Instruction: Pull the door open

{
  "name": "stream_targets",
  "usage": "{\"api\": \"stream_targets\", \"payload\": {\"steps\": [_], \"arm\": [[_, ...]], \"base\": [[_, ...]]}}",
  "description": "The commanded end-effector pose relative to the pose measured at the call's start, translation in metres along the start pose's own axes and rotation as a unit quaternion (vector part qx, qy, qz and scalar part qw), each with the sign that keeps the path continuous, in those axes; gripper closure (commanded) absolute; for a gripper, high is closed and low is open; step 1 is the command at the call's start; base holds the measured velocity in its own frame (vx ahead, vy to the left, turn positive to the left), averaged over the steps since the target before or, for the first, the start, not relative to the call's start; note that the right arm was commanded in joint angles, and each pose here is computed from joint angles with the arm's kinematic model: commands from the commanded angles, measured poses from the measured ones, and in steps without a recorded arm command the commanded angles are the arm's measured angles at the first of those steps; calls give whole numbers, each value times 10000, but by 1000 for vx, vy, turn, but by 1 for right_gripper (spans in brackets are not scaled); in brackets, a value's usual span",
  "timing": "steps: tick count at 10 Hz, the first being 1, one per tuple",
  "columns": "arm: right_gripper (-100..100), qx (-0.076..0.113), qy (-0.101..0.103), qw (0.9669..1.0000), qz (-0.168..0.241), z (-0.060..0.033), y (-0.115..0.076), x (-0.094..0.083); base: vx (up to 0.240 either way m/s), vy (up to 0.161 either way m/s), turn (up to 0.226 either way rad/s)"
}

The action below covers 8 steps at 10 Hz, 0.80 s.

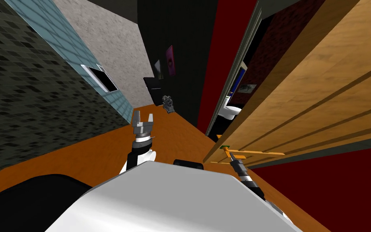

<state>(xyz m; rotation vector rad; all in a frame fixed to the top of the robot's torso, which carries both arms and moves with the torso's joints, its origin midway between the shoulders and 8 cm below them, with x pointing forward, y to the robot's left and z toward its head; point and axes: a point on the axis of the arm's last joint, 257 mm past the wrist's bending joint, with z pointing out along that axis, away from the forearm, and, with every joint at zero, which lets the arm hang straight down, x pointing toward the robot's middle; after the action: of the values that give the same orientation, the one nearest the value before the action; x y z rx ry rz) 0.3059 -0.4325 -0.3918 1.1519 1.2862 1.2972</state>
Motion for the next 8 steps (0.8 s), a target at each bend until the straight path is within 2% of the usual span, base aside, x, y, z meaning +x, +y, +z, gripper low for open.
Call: {"api": "stream_targets", "payload": {"steps": [1, 3, 4, 5, 8], "arm": [[100, 29, -23, 10000, -14, -37, -9, -46], [100, 50, -1, 10000, 4, -26, -32, -9], [100, 62, 10, 10000, 5, 20, -44, 13], [100, 62, 10, 10000, 5, 20, -44, 13], [100, 52, 36, 10000, -6, 181, -43, 65]], "base": [[-120, -33, 53], [-42, -4, -3], [-125, -41, 127], [-142, -59, 79], [-218, -67, 120]]}}
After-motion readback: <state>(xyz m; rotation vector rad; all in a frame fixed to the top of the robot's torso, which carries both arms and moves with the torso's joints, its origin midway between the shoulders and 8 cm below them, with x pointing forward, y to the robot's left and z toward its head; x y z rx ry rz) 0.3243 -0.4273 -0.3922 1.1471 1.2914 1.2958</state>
